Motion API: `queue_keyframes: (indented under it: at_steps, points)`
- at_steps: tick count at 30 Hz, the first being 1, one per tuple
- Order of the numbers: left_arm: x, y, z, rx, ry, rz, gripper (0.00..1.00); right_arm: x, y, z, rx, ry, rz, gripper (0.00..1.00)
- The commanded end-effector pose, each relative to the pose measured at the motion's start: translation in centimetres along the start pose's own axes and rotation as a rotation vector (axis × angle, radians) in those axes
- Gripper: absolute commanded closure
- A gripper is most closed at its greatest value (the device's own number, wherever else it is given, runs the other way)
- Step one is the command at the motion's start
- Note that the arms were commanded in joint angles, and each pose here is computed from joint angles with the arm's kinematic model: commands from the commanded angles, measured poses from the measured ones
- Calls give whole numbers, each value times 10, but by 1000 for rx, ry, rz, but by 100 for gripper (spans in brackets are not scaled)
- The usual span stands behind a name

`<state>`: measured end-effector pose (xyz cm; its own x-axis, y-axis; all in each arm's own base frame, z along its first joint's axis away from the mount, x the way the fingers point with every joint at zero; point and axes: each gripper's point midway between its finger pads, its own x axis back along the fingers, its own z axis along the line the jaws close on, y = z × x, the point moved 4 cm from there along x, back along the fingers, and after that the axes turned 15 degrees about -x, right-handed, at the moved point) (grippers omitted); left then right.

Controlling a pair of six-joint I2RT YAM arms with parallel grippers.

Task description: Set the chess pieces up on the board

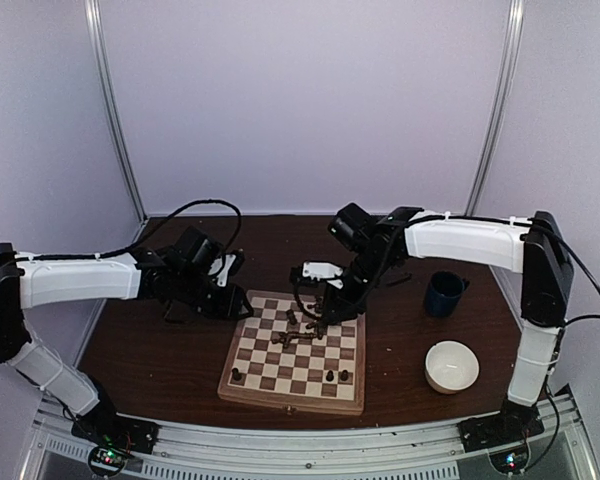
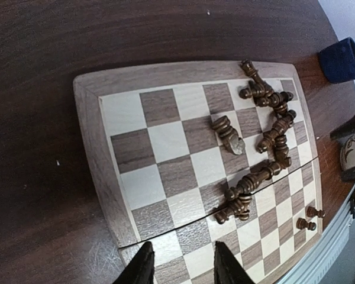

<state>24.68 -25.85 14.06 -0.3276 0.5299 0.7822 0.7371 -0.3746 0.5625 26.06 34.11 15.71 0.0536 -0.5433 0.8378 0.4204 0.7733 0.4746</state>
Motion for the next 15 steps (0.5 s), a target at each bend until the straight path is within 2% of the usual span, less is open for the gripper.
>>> queue_keyframes:
  at_steps: [1,15]
  points:
    - [5,22,-3,32,-76,-79,65,-22,-4,8,118,-61,62,58]
    - [8,4,2,87,-96,-100,65,-68,0,3,139,-73,147,61]
